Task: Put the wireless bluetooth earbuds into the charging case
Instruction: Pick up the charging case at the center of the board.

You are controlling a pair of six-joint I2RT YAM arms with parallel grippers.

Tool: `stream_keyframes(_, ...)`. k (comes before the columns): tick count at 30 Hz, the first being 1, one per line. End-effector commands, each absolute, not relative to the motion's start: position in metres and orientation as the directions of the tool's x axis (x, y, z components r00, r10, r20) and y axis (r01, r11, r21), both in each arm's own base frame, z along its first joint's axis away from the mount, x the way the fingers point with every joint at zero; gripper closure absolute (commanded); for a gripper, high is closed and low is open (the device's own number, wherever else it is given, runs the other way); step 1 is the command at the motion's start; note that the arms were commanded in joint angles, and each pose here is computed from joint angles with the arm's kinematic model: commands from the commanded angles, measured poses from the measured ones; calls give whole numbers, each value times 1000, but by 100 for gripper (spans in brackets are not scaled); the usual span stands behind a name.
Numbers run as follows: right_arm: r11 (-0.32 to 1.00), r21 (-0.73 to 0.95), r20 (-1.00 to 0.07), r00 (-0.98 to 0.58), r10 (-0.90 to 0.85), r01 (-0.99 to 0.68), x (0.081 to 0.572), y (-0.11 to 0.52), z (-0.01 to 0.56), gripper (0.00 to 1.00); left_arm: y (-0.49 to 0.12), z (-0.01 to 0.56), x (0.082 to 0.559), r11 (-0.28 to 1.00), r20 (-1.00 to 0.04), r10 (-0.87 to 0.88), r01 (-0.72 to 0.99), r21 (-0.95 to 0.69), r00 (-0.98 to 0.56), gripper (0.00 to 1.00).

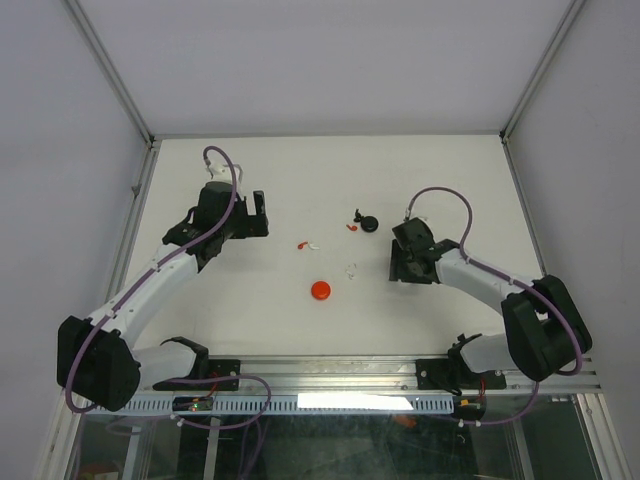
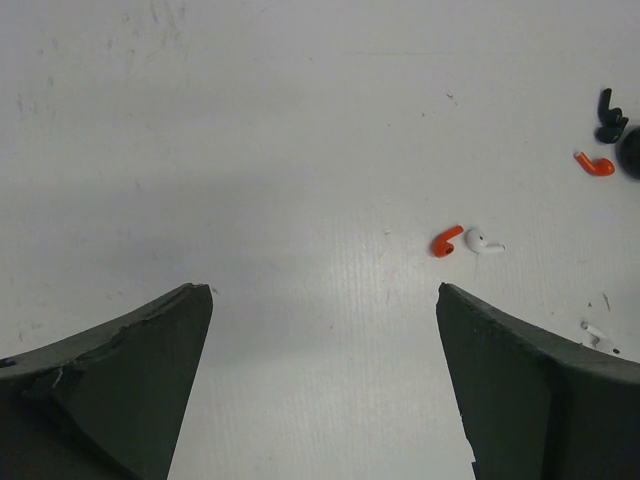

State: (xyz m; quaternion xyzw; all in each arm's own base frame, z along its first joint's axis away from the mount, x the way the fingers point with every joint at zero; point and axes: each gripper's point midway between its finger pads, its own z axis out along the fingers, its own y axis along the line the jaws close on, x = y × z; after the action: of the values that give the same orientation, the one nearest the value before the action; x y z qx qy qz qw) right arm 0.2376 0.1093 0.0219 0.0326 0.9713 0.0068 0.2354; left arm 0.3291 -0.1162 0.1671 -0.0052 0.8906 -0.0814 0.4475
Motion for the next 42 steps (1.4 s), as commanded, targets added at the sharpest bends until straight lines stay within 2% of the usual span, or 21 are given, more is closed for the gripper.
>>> stream_keyframes(1, 999, 50, -536, -844, 24, -3, 259, 127, 46, 45, -133, 173, 330, 968, -790, -98, 127, -217, -605, 1)
stream_keyframes(7, 976, 100, -616, -782, -93, -194, 266, 161, 77, 46, -163, 179, 322, 911, -754, -125, 226, -344, -645, 1)
stream_keyframes(13, 885, 141, -731, -649, -209, -443, 267, 204, 121, 46, -192, 194, 309, 824, -704, -149, 307, -477, -694, 1)
stream_keyframes(18, 762, 61, -814, -474, -336, -645, 262, 234, 153, 46, -212, 210, 295, 738, -674, -156, 369, -565, -722, 1)
stream_keyframes(25, 517, -70, -882, -189, -432, -853, 240, 276, 184, 47, -238, 226, 271, 593, -629, -153, 438, -675, -762, 3)
stream_keyframes(32, 331, -236, -877, 53, -477, -914, 226, 303, 200, 48, -264, 226, 248, 476, -572, -120, 458, -750, -812, 10)
stream_keyframes(42, 193, -370, -831, 231, -507, -909, 222, 319, 210, 49, -291, 211, 217, 387, -543, -13, 496, -777, -840, 20)
